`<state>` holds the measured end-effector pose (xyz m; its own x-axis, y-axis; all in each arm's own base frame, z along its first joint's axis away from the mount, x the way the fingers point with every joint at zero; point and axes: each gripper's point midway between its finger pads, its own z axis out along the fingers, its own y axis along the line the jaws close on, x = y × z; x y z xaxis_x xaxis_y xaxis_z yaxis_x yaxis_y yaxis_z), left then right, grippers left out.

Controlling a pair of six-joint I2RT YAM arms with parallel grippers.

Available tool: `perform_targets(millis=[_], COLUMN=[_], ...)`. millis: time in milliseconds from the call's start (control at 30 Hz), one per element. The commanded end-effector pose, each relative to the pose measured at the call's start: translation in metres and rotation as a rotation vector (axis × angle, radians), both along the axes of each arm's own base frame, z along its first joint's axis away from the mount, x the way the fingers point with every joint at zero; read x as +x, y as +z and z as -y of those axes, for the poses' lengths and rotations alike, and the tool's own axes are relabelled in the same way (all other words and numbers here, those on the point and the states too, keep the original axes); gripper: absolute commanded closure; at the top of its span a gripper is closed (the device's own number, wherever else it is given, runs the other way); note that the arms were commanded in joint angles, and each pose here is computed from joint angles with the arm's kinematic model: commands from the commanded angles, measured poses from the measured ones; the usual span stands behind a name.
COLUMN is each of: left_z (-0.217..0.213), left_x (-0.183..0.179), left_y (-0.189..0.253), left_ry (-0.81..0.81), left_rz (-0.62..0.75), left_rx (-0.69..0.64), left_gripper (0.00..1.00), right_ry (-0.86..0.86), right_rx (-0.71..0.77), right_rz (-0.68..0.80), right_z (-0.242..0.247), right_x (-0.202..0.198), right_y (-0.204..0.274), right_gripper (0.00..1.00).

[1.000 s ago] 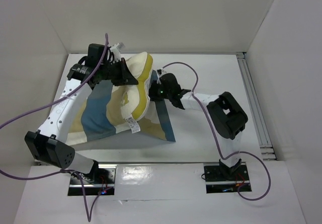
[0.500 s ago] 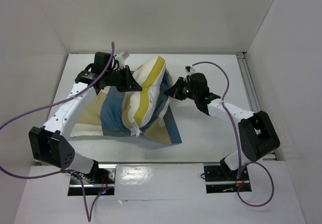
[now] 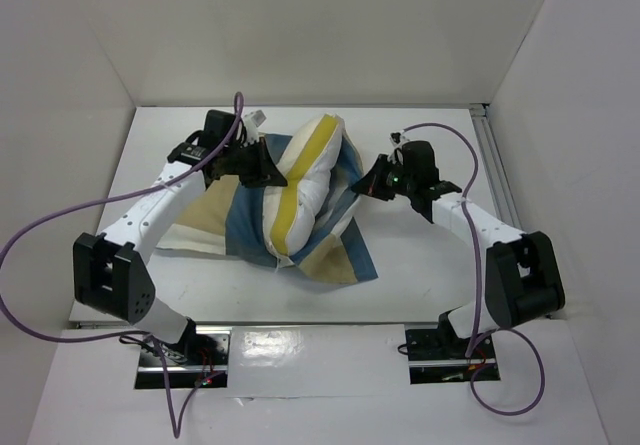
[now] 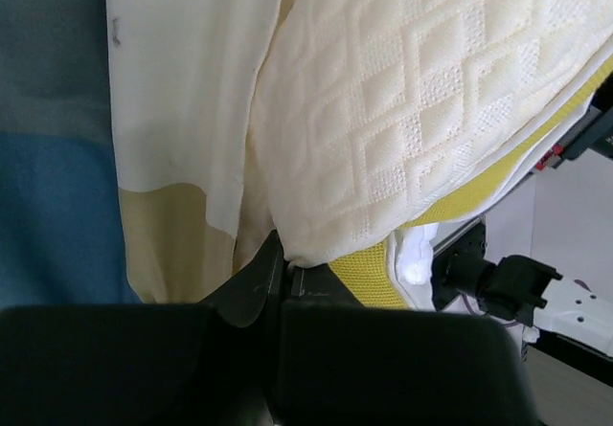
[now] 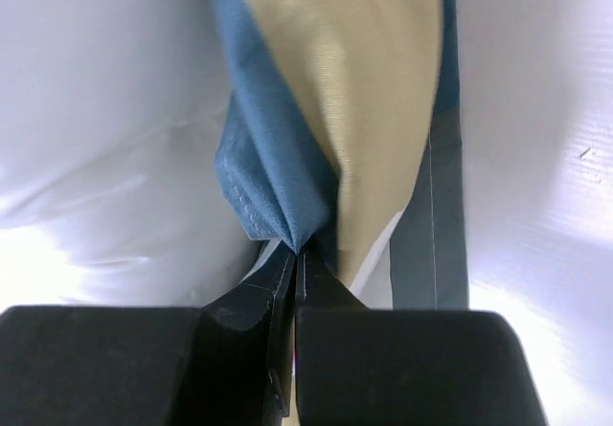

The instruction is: Put the pillow into the pillowcase

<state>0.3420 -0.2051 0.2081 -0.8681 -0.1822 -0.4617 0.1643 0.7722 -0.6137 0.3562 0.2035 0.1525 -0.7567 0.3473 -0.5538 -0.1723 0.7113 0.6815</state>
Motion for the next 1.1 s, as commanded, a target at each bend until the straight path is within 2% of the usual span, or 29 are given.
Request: perform_targets(millis=[0, 133, 233, 333, 467, 500, 567, 633, 800, 833, 867, 933, 967, 1067], left_z=[-0.034, -0.027, -0.027, -0.023, -0.007, -0.007, 0.001, 0.007, 0.016, 0.016, 0.015, 0.018, 0.018, 0.018], left_x=[0.021, 0.026, 0.031, 0.032, 0.036, 0.036, 0.039, 0.038, 0.038, 0.038, 0.036, 0.037, 0.037, 0.036], left_y=[-0.042, -0.056, -0.076, -0.096, -0.093, -0.093, -0.084, -0.08, -0.074, -0.074, -0.077, -0.076, -0.076, -0.071], left_ry=[0.137, 0.143, 0.159, 0.151, 0.132, 0.132, 0.123, 0.109, 0.083, 0.083, 0.082, 0.076, 0.076, 0.077], left_rz=[-0.045, -0.057, -0.074, -0.121, -0.101, -0.101, -0.076, -0.069, -0.045, -0.045, -0.053, -0.048, -0.048, -0.039], left_rx=[0.2, 0.243, 0.317, 0.334, 0.329, 0.329, 0.318, 0.306, 0.303, 0.303, 0.307, 0.295, 0.295, 0.29], left_gripper=[1.0, 1.0, 1.0, 1.0, 1.0, 1.0, 1.0, 1.0, 1.0, 1.0, 1.0, 1.0, 1.0, 1.0], right_ry=[-0.012, -0.071, -0.073, -0.062, -0.066, -0.086, -0.149, -0.148, -0.135, -0.137, -0.107, -0.077, -0.044, -0.022], right_rx=[0.018, -0.021, -0.002, 0.0, -0.035, -0.056, -0.125, -0.133, -0.137, -0.175, -0.203, -0.25, -0.246, -0.198], right_rz=[0.166, 0.199, 0.26, 0.281, 0.235, 0.208, 0.173, 0.153, 0.167, 0.162, 0.149, 0.111, 0.119, 0.071], right_z=[0.012, 0.022, 0.023, 0.023, 0.022, 0.026, 0.036, 0.038, 0.029, 0.027, 0.015, 0.001, -0.014, -0.033], right_x=[0.009, 0.008, 0.003, -0.002, 0.002, 0.005, 0.012, 0.006, 0.006, 0.012, 0.008, 0.008, 0.006, 0.004], right_y=[0.059, 0.079, 0.107, 0.121, 0.104, 0.094, 0.077, 0.059, 0.06, 0.055, 0.048, 0.027, 0.024, 0.003], right_gripper=[1.0, 1.0, 1.0, 1.0, 0.86, 0.87, 1.0, 1.0, 1.0, 0.76, 0.63, 0.45, 0.39, 0.39])
